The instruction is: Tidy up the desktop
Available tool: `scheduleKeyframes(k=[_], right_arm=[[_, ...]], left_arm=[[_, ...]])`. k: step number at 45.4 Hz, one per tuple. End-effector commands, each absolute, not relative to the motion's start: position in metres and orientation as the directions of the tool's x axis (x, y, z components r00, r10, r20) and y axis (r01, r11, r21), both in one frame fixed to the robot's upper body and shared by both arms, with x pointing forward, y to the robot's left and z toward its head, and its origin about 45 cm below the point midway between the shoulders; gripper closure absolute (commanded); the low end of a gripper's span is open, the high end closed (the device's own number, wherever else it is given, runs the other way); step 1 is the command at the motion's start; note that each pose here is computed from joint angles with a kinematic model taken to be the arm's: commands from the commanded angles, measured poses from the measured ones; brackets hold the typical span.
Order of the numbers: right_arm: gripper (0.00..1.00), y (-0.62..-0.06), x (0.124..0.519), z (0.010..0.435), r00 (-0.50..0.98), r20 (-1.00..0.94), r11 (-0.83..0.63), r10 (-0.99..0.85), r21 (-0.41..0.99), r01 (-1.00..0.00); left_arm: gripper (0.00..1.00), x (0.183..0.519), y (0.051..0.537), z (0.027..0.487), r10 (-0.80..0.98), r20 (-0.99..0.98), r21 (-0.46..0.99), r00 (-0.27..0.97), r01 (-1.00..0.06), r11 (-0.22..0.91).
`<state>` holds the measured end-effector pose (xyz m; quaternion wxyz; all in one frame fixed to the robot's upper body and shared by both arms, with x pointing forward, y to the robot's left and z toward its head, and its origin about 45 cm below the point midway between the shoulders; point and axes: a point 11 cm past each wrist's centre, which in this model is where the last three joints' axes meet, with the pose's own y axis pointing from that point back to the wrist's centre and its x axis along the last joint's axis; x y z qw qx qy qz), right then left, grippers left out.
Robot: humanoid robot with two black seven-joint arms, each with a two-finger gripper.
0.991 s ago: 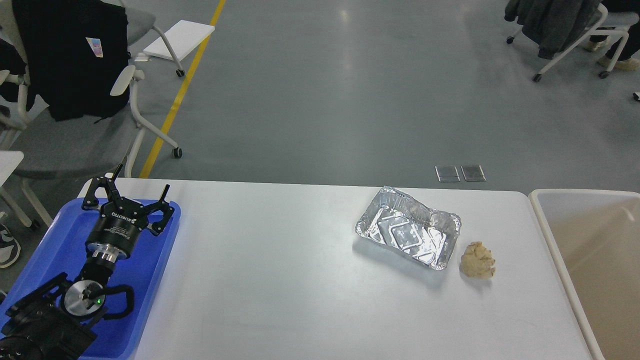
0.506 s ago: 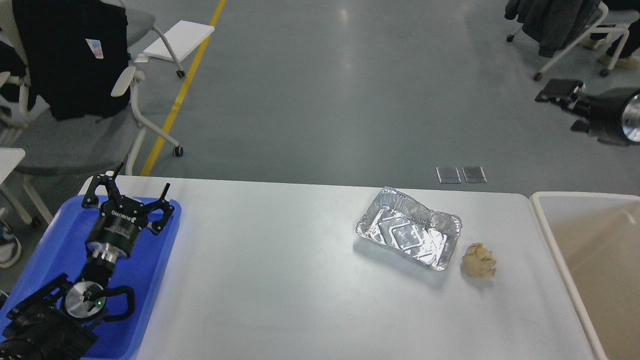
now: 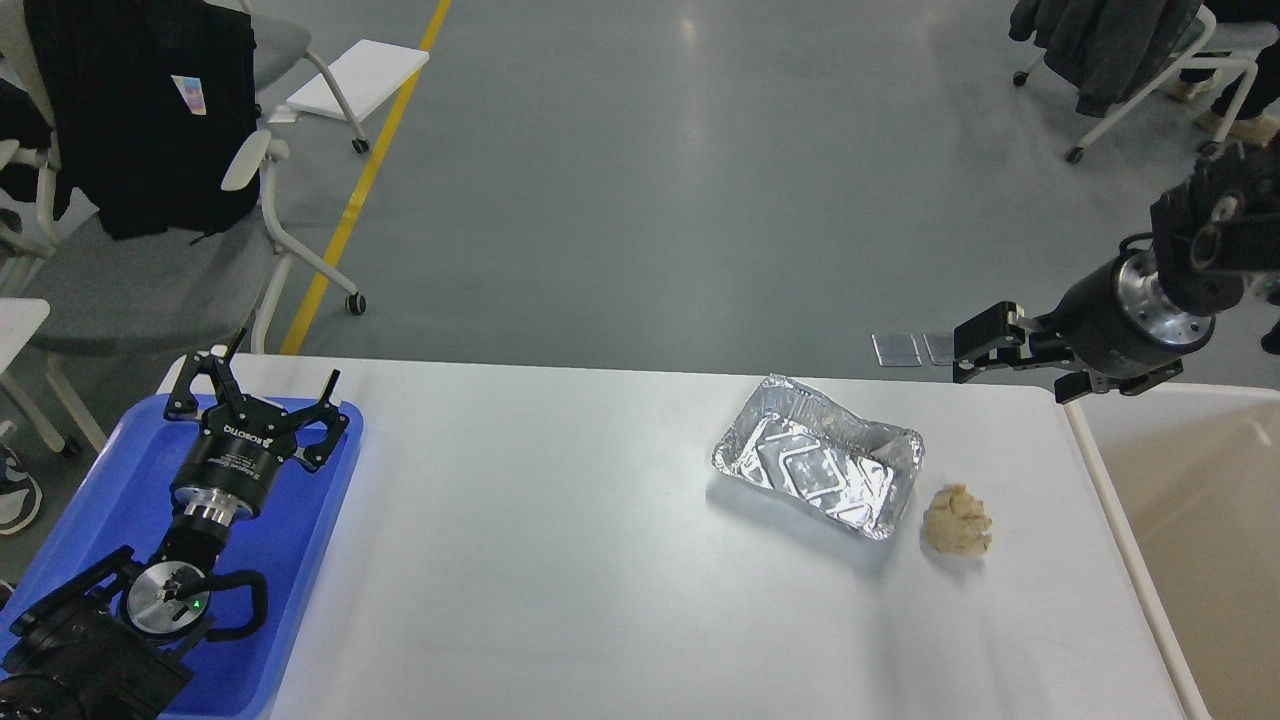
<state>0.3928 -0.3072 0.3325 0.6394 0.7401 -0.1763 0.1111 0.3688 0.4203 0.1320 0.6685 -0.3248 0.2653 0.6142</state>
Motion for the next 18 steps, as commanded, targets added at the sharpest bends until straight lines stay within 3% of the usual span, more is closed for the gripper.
scheduleKeyframes(k=[1,18], right_arm=[[0.00,-0.291,0.367,0.321,0.962,0.271,-0.073,-0.038,0.959,-0.273],[0.00,-0.282,0.368,0.316,0.965,0.262,-0.066,-0.006,0.963,-0.261]], left_arm=[[0.01,0.369,0.421,0.132,0.650,-0.753,-0.108,0.104,-0.994,0.034],[0.01,0.369,0.420,0.132,0.649,-0.754,-0.108,0.105,-0.994,0.034]])
